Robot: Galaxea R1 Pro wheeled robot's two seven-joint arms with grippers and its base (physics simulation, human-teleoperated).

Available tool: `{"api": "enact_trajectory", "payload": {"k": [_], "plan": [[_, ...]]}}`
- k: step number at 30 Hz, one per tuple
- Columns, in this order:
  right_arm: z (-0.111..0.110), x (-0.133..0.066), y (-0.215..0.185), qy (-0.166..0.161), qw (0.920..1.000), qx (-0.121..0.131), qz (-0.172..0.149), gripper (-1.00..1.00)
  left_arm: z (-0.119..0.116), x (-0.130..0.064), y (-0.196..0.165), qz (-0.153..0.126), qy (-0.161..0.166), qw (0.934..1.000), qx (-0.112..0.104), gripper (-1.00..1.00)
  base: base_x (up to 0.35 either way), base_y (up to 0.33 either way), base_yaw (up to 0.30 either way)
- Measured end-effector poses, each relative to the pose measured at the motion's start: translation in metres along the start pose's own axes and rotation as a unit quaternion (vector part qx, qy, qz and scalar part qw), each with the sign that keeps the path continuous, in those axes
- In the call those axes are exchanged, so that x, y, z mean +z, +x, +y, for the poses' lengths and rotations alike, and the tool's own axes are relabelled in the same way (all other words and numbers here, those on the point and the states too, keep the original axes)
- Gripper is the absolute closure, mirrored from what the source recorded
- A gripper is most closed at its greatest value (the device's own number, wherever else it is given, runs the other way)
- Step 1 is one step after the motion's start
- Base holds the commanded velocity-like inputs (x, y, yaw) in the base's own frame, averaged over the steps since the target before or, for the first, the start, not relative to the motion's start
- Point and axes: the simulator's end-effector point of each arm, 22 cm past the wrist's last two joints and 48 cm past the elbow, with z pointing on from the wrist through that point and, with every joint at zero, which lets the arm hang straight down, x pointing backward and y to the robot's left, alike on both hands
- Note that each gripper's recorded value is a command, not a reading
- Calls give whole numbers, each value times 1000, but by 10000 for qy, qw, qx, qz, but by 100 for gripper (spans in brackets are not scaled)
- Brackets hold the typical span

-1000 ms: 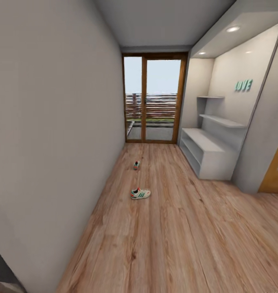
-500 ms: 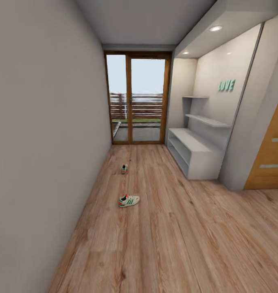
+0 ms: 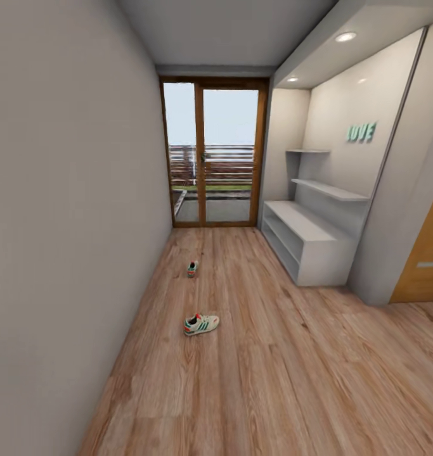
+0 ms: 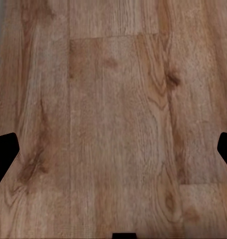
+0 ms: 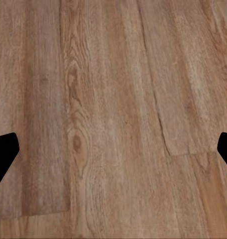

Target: Pick up the two gym shoes and the two sandals from the corridor floor and place them onto the hallstand (shoe rack) in the corridor, making sure they are on the rack and not on the floor. Arrange them so the two gym shoes are next to each other and the two sandals are next to each other.

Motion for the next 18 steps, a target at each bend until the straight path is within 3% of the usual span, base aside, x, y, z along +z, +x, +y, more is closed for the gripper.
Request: {"api": "enact_trajectory", "payload": {"k": [18], "plan": [[0,-1,13,-4,9999,-33,140,-100,0,0,0,0,-1,10000,2,-100,334,81,0]]}}
